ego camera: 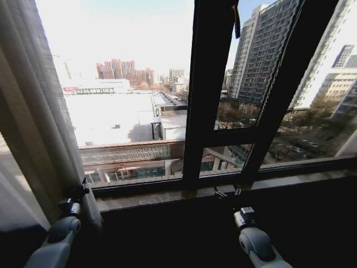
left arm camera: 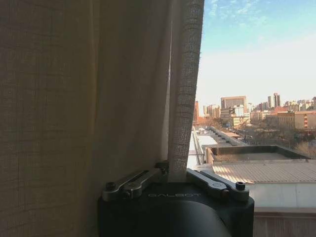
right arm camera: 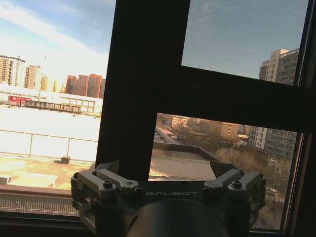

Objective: Open the curtains by pulling them apart, changing their state from closed to fully open.

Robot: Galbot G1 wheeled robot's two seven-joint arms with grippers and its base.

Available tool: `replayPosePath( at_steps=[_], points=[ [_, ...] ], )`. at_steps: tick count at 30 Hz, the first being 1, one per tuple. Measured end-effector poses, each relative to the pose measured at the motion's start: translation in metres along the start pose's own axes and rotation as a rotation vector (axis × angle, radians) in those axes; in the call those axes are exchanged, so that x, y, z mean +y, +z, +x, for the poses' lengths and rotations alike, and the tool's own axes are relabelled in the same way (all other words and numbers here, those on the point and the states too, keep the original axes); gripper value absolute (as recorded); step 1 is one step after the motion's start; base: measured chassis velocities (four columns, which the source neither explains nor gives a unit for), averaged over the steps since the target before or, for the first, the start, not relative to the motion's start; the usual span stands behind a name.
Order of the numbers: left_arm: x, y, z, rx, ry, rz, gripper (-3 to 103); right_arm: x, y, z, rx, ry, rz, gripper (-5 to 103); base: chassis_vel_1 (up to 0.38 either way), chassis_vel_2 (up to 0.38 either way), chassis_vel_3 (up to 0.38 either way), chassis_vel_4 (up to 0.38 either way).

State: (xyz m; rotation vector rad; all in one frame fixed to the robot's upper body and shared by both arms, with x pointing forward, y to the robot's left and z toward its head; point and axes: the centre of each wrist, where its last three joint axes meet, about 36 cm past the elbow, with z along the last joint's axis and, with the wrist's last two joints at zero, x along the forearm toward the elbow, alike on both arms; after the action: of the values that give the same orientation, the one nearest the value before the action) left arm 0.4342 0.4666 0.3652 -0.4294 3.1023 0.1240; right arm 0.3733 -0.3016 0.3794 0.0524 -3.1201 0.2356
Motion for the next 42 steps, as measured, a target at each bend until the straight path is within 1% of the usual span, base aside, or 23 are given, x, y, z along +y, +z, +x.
replayPosePath(
  at_steps=[15,22,26,28,29,32,34,35,37,38,39,40,41,42],
  points=[
    [0.001,0.000,-0.001,-0.005,-0.005,0.002,0,0.000,0.000,0.000,0.000,0.000,-0.001,100,0.184,0.132,-0.180,-0.127],
    [0.003,0.000,-0.001,-0.004,-0.012,0.001,0,0.000,0.000,0.000,0.000,-0.001,-0.001,100,0.038,0.043,-0.035,-0.040],
    [0.007,-0.003,-0.006,-0.006,-0.032,-0.004,0,0.000,0.000,0.000,0.000,0.000,0.000,100,-0.012,-0.013,0.009,0.008],
    [0.018,-0.007,-0.014,-0.006,-0.071,-0.015,0,0.000,0.000,0.000,0.000,0.000,0.000,100,-0.020,-0.026,-0.001,0.020],
    [0.018,-0.007,-0.014,-0.006,-0.071,-0.015,0,0.000,0.000,0.000,0.000,0.000,0.000,100,0.000,0.000,0.000,0.000],
    [0.033,-0.014,-0.022,-0.005,-0.127,-0.021,0,0.000,0.000,0.000,0.000,0.000,0.000,100,0.000,0.000,0.000,0.000],
    [0.052,-0.020,-0.027,0.000,-0.205,-0.025,0,0.000,0.000,0.000,0.000,0.000,0.000,100,0.000,0.000,0.000,0.000],
    [0.052,-0.020,-0.027,0.000,-0.205,-0.025,0,0.000,0.000,0.000,0.000,0.000,0.000,100,0.000,0.000,0.000,0.000],
    [0.064,-0.022,-0.028,0.010,-0.260,-0.025,0,0.000,0.000,0.000,0.000,0.000,0.000,100,0.000,0.000,0.000,0.000],
    [0.071,-0.022,-0.027,0.015,-0.289,-0.027,0,0.000,0.000,0.000,0.000,0.000,0.000,100,0.000,0.000,0.000,0.000],
    [0.088,-0.021,-0.027,0.026,-0.349,-0.035,0,0.000,0.000,0.000,0.000,0.000,0.000,100,0.000,0.000,0.000,0.000],
    [0.101,-0.020,-0.027,0.034,-0.393,-0.043,0,0.000,0.000,0.000,0.000,0.000,0.000,100,0.000,0.000,0.000,0.000],
    [0.101,-0.020,-0.027,0.034,-0.393,-0.043,0,0.000,0.000,0.000,0.000,0.000,0.000,100,0.000,0.000,0.000,0.000],
    [0.112,-0.020,-0.027,0.038,-0.428,-0.051,0,0.000,0.000,0.000,0.000,0.000,0.000,100,0.000,0.000,0.000,0.000]
  ],
)
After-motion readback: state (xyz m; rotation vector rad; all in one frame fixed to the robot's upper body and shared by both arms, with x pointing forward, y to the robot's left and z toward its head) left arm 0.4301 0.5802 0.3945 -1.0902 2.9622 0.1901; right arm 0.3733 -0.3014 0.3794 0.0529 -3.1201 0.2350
